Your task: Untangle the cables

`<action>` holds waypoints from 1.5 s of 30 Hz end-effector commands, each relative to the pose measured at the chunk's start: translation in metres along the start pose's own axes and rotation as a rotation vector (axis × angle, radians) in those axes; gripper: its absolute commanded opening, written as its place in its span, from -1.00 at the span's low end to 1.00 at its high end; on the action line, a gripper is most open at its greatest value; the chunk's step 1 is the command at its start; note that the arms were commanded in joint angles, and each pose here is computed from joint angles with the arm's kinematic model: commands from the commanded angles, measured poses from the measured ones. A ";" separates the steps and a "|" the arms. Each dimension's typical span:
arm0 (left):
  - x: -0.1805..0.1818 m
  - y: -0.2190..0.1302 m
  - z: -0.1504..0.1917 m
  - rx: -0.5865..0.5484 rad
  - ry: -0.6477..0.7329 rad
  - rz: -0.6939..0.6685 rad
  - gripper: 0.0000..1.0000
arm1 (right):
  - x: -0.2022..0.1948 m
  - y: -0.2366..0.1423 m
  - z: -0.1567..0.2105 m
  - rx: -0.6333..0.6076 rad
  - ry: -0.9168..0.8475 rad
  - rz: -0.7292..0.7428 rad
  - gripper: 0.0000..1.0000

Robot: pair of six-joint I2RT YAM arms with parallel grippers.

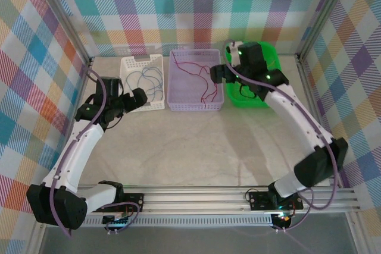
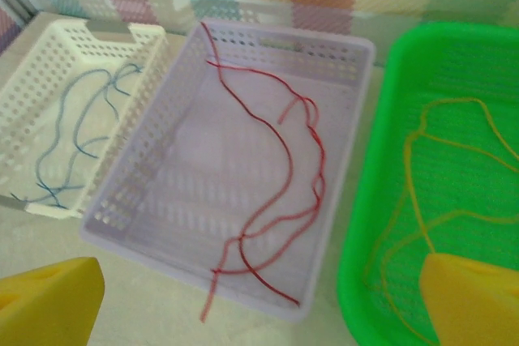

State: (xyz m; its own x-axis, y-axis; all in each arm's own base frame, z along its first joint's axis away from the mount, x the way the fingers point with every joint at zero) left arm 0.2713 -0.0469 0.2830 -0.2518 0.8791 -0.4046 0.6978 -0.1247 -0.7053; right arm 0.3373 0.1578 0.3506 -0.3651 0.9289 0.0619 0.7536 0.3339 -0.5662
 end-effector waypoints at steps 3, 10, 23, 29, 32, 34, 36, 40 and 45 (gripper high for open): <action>0.008 0.010 0.011 -0.070 0.046 -0.048 1.00 | -0.045 -0.019 0.045 -0.075 0.099 0.134 0.99; 0.017 0.013 0.021 -0.228 0.179 -0.106 1.00 | -0.120 -0.019 0.131 -0.137 0.238 0.440 0.99; 0.041 0.038 0.033 -0.344 0.238 -0.224 1.00 | -0.161 0.053 0.207 -0.135 0.245 0.530 0.99; 0.048 0.049 0.035 -0.366 0.249 -0.245 1.00 | -0.147 0.068 0.218 -0.212 0.127 0.342 0.99; 0.060 0.055 0.038 -0.416 0.204 -0.248 1.00 | -0.149 0.065 0.223 -0.256 0.134 0.380 0.99; 0.069 0.062 0.036 -0.429 0.202 -0.258 1.00 | -0.148 0.067 0.221 -0.254 0.124 0.378 0.99; 0.079 0.068 0.033 -0.452 0.193 -0.277 1.00 | -0.148 0.068 0.221 -0.267 0.118 0.380 0.99; 0.091 0.081 0.028 -0.477 0.198 -0.238 1.00 | -0.147 0.067 0.222 -0.259 0.117 0.389 0.99; 0.097 0.112 0.032 -0.457 0.225 -0.198 1.00 | -0.145 0.067 0.222 -0.264 0.109 0.398 0.99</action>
State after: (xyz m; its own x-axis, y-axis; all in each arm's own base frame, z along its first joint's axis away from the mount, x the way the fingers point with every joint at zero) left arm 0.2910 0.0124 0.1451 -0.3604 0.9294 -0.0798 0.8283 0.2795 -0.4856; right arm 0.3168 0.0074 0.1139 0.0366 0.9993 -0.0119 0.9217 -0.0383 -0.3859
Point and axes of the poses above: each hand's point on the last joint's axis, 136 mm out from that joint toward the fingers, its own y axis out along the fingers, its own x axis along the line the jaws close on, z = x × y, the point moved 8 cm from there along -y, back along the fingers, and after that the axes turned 3 degrees about -y, right-handed, at the moved point
